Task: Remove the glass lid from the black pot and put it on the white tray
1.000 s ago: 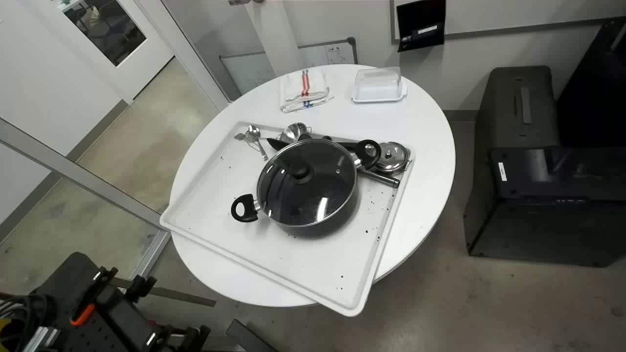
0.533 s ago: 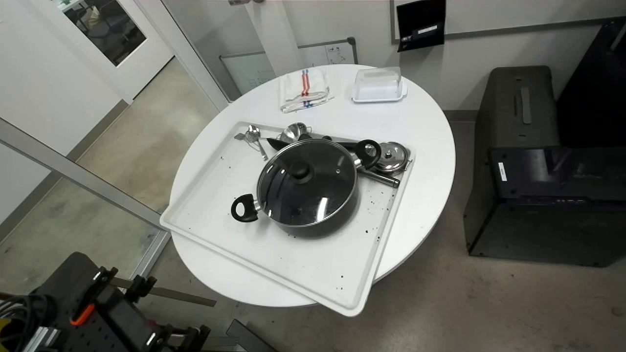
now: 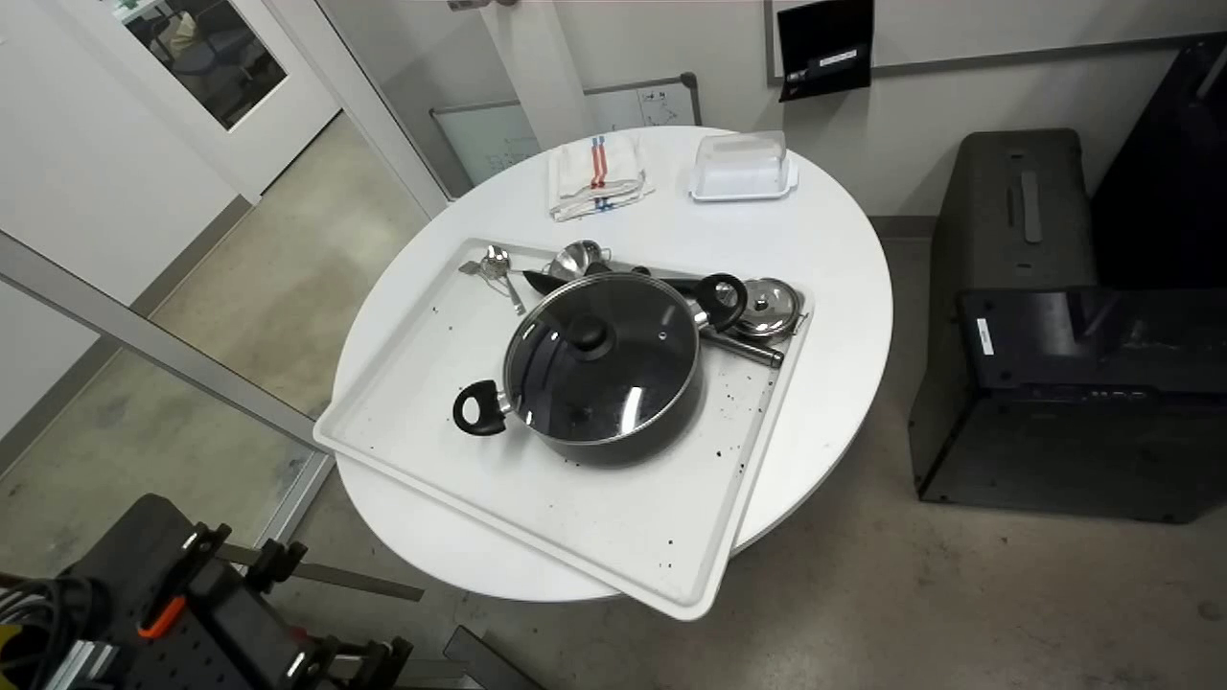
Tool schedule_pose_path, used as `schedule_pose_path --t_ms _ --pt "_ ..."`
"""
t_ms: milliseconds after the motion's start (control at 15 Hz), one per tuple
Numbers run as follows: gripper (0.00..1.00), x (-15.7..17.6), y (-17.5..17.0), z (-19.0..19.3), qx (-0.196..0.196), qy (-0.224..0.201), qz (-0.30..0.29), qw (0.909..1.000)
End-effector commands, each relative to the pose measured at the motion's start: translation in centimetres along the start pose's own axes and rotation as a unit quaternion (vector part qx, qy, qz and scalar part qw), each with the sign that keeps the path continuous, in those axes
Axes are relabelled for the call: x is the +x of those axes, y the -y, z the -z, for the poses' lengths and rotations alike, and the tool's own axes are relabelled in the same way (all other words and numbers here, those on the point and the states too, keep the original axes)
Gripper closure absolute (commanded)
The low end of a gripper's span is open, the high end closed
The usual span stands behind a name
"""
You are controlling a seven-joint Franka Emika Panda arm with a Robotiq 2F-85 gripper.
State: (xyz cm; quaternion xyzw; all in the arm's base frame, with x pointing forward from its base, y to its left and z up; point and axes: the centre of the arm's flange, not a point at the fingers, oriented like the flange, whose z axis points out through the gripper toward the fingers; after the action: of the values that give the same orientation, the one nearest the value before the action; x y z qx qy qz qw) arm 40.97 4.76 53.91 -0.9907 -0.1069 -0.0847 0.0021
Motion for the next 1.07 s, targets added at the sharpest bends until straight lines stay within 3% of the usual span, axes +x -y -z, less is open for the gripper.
schedule_pose_path --t_ms 0,600,1000 --pt "0.0 1.7 -0.4 -1.4 -0.004 0.008 -0.018 0.9998" --pt "0.0 6.7 -4.0 -9.8 -0.012 0.033 -0.103 0.9941" --pt "0.0 9.5 -7.8 -17.0 -0.028 0.061 -0.17 0.9831"
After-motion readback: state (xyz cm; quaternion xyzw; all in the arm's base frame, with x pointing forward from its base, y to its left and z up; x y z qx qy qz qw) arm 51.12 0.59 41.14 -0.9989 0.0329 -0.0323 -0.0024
